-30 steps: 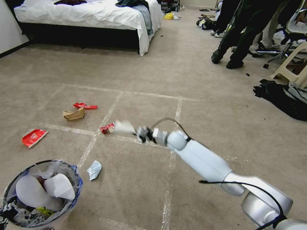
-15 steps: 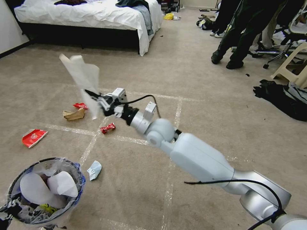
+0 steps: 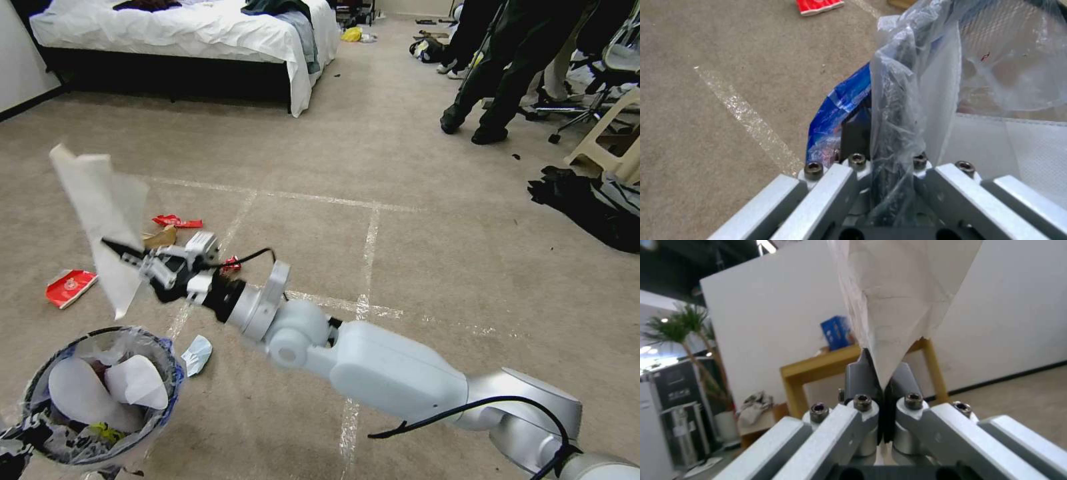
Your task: Pick up the trash bin and place the garbage on the floor into it.
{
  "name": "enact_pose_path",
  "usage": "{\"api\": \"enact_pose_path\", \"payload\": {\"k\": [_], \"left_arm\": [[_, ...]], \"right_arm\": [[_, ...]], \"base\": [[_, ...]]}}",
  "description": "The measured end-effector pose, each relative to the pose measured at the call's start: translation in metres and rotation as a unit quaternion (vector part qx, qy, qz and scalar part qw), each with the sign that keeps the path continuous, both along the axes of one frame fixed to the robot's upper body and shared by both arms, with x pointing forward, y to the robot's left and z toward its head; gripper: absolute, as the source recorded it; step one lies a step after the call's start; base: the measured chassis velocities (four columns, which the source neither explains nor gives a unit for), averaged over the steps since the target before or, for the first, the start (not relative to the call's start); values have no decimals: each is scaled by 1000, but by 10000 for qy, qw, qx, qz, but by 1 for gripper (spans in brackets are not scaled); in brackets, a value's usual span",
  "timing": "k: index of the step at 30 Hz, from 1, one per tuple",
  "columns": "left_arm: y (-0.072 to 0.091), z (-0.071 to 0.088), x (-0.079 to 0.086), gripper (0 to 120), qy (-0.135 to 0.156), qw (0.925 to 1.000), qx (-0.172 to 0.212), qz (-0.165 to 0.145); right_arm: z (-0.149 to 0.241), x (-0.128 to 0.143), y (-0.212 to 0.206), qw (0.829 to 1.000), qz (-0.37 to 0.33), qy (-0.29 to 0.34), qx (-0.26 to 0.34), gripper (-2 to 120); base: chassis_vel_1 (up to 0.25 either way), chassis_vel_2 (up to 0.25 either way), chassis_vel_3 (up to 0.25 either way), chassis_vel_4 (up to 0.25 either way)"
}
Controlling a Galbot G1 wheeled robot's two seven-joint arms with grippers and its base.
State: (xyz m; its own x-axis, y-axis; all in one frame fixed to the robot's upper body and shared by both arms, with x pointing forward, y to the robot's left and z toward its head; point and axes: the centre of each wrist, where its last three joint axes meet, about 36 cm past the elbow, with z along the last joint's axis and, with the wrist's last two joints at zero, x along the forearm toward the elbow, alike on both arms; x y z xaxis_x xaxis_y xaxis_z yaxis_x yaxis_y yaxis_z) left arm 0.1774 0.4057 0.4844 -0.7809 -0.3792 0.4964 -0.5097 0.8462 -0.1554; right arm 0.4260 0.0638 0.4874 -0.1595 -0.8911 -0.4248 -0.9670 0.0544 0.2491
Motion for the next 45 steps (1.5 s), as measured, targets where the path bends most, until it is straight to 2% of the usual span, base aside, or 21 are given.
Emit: {"api": "enact_pose_path", "payload": {"k": [7,17,35,45], "left_arm": [[0,2,-1,1,-10,10000,11,7],[-9,6,0,1,-56,10000,-30,-64],[-14,10,-1,1,-77,9999,-53,-111],[-13,12,-1,1,-84,9999,-57,-128]], "right_arm": [[-25,-21,5,9990,241,43,-367,0],[-75,-16,16,9955,194,-55,-926,0],[-106,-23,48,9912,351,-291,-1239,0],[-120,-22,50,9882,357,-537,-1392,0]], "base": [[0,0,0,0],[0,0,0,0],[0,0,0,0],[0,0,0,0]]}}
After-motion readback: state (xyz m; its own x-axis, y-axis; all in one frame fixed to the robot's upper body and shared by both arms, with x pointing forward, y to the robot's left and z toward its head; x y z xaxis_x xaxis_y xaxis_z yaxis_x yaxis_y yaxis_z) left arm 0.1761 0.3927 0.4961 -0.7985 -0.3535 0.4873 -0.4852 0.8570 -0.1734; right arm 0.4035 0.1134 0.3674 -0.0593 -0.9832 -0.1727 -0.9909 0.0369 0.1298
